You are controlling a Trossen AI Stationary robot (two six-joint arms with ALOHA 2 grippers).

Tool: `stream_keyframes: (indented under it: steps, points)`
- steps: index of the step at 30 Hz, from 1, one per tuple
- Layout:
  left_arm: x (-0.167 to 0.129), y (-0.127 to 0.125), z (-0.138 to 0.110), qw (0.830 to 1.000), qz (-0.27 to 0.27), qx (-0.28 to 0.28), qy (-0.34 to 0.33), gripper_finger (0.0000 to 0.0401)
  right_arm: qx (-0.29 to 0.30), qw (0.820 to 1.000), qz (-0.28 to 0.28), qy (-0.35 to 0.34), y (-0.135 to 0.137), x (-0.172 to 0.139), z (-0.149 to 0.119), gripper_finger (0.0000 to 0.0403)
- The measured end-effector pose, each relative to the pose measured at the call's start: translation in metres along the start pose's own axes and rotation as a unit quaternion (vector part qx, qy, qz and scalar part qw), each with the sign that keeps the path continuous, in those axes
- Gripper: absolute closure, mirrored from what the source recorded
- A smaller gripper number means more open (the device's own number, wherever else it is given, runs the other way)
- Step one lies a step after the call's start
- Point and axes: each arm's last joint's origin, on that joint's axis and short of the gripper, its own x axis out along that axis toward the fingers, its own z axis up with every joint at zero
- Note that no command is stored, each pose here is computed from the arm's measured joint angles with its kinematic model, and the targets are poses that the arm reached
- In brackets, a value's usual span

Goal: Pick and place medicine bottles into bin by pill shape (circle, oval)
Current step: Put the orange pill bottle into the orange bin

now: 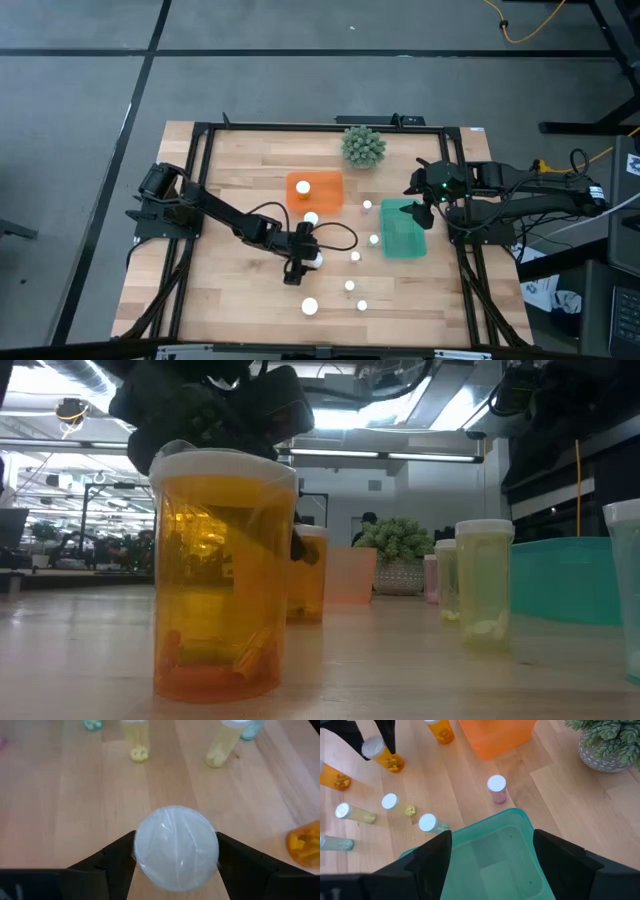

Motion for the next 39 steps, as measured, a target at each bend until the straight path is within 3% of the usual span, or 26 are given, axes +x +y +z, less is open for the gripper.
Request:
stream_keyframes:
  steps: [10, 17, 20, 24, 28, 31, 36, 39]
  points:
    - [0.000, 0.000, 0.002, 1.000, 0.002, 0.008, -0.009, 0.0160, -0.001, 1.000, 0.000, 0.001, 0.000, 0.000, 0.000, 0.0121]
    - [-0.002, 0.009, 0.004, 1.000, 0.001, 0.013, -0.011, 0.0216, -0.001, 1.000, 0.000, 0.001, 0.000, 0.000, 0.000, 0.0121]
    - [-0.006, 0.017, 0.008, 1.000, -0.019, -0.012, -0.014, 0.0219, -0.001, 1.000, 0.000, 0.002, 0.000, 0.000, 0.000, 0.0121]
    - [-0.013, 0.028, 0.019, 0.999, -0.024, -0.034, -0.029, 0.0219, -0.001, 1.000, 0.000, 0.003, 0.000, 0.000, -0.001, 0.0121]
    - [-0.024, 0.039, 0.044, 0.998, -0.010, -0.003, -0.055, 0.0219, -0.002, 1.000, -0.001, 0.004, 0.000, 0.000, -0.001, 0.0121]
    - [-0.037, 0.052, 0.060, 0.998, 0.007, 0.015, -0.054, 0.0219, -0.003, 1.000, -0.002, 0.008, 0.000, 0.000, -0.002, 0.0121]
    - [-0.061, 0.091, 0.096, 0.990, 0.067, 0.031, -0.116, 0.0219, -0.011, 1.000, -0.003, 0.011, -0.001, 0.000, -0.002, 0.0121]
    - [-0.065, 0.125, 0.094, 0.988, 0.103, -0.001, -0.111, 0.0219, -0.014, 1.000, -0.003, 0.011, -0.001, 0.000, -0.002, 0.0121]
